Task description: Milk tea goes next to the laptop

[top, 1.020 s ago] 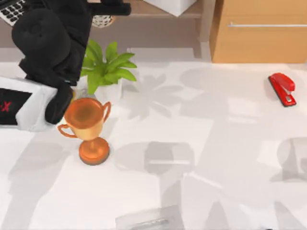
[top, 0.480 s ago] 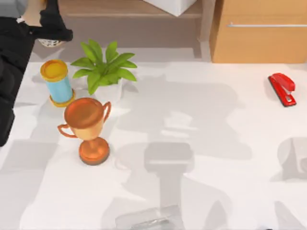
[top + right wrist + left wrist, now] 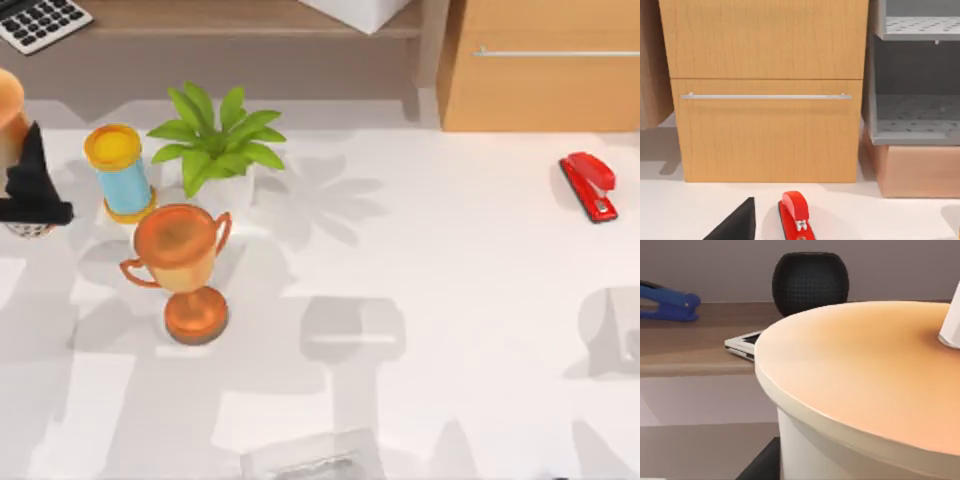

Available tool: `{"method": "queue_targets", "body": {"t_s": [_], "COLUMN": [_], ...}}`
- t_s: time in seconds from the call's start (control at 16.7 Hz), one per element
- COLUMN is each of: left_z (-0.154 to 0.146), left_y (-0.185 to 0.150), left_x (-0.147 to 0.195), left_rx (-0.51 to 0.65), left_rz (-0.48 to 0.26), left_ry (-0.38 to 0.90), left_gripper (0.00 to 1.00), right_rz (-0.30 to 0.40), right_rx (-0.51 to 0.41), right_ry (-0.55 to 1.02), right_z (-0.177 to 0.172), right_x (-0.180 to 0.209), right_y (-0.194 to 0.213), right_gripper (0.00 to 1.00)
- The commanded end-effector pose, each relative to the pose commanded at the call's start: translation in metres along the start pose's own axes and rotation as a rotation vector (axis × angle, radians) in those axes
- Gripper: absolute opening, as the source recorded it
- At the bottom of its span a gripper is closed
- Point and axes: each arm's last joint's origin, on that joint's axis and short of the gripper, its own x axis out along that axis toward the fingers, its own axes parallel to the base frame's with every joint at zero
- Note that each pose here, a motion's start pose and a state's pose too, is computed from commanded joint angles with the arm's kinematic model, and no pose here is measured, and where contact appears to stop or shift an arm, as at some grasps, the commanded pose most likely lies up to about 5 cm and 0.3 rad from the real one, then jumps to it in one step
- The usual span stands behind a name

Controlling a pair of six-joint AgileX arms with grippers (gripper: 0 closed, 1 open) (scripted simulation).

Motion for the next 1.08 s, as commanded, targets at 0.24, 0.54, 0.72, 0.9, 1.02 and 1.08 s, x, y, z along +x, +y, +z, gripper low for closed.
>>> {"method": "queue_targets", "body": {"t_s": [0.24,0.54,0.72,0.9,1.02,1.08], "left_z": [-0.015,-0.015,-0.016,-0.019,-0.022,-0.023], "left_y": [0.012,0.011,0.011,0.012,0.013,0.013], "left_x": [-0.026,-0.025,-0.026,-0.027,-0.028,-0.028], "left_rx": [-0.007,-0.006,-0.004,0.003,0.01,0.014], "left_rz": [0.053,0.051,0.052,0.06,0.067,0.072], "left_ry": [0.058,0.059,0.062,0.074,0.082,0.085], "left_gripper": [0.0,0.0,0.0,0.0,0.0,0.0], "right_rz": [0.0,0.0,0.0,0.0,0.0,0.0], "right_rx": [0.0,0.0,0.0,0.0,0.0,0.0], "right_ry": [0.0,0.0,0.0,0.0,0.0,0.0], "right_z": [0.0,0.0,0.0,0.0,0.0,0.0], "right_x": [0.0,0.0,0.0,0.0,0.0,0.0], "right_y": [0.0,0.0,0.0,0.0,0.0,0.0], "right_gripper": [1.0,1.0,1.0,1.0,1.0,1.0]}}
